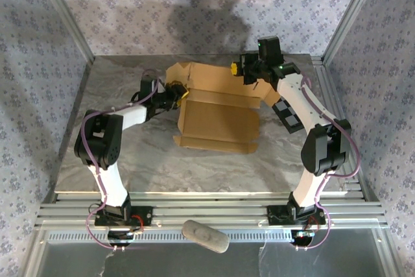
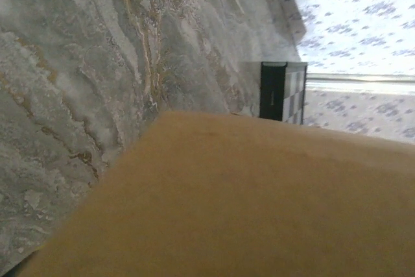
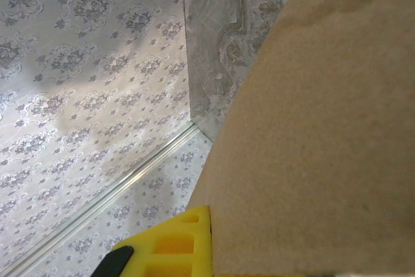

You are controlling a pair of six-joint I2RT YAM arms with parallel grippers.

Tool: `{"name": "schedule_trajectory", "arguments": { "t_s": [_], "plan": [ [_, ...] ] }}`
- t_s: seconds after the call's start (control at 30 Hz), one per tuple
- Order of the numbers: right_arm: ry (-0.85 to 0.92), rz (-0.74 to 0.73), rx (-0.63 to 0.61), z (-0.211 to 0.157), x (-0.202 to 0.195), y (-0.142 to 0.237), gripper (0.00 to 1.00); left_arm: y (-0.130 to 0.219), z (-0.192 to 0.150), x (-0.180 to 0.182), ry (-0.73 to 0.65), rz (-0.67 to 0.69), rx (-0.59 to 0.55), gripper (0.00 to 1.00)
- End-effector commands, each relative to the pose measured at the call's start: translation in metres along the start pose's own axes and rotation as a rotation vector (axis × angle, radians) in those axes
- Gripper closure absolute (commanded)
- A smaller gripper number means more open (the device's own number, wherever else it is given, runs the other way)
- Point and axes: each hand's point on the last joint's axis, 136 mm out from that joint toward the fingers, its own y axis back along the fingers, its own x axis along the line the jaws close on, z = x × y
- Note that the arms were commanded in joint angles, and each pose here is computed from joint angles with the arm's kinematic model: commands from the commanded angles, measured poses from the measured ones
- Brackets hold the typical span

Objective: Fold the paper box

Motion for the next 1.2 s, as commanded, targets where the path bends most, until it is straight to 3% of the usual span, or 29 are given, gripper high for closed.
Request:
{"name": "schedule_trajectory", "arguments": {
  "t_s": [0.0, 0.37, 0.73, 0.97, 1.17],
  "plan": [
    [-0.017, 0.025, 0.031, -0.007, 0.006, 0.004, 1.0, -0.005, -0.022, 0.015, -0.107, 0.157, 0.1, 0.58],
    [-0.011, 0.027, 0.043, -0.014, 0.005, 0.004, 1.0, -0.007, -0.036, 0.051, -0.254, 0.487, 0.159, 0.63],
    [-0.012, 0.015, 0.041, -0.014, -0.001, 0.005, 1.0, -0.011, -0.038, 0.027, -0.297, 0.429, 0.134, 0.58],
    [0.059, -0.014, 0.018, 0.001, -0.006, 0.006, 1.0, 0.062, -0.027, -0.014, -0.3, 0.388, -0.024, 0.47],
    [0.132, -0.069, 0.044, 0.004, -0.017, -0.006, 1.0, 0.141, -0.012, -0.032, -0.257, 0.266, -0.148, 0.48]
  ]
}}
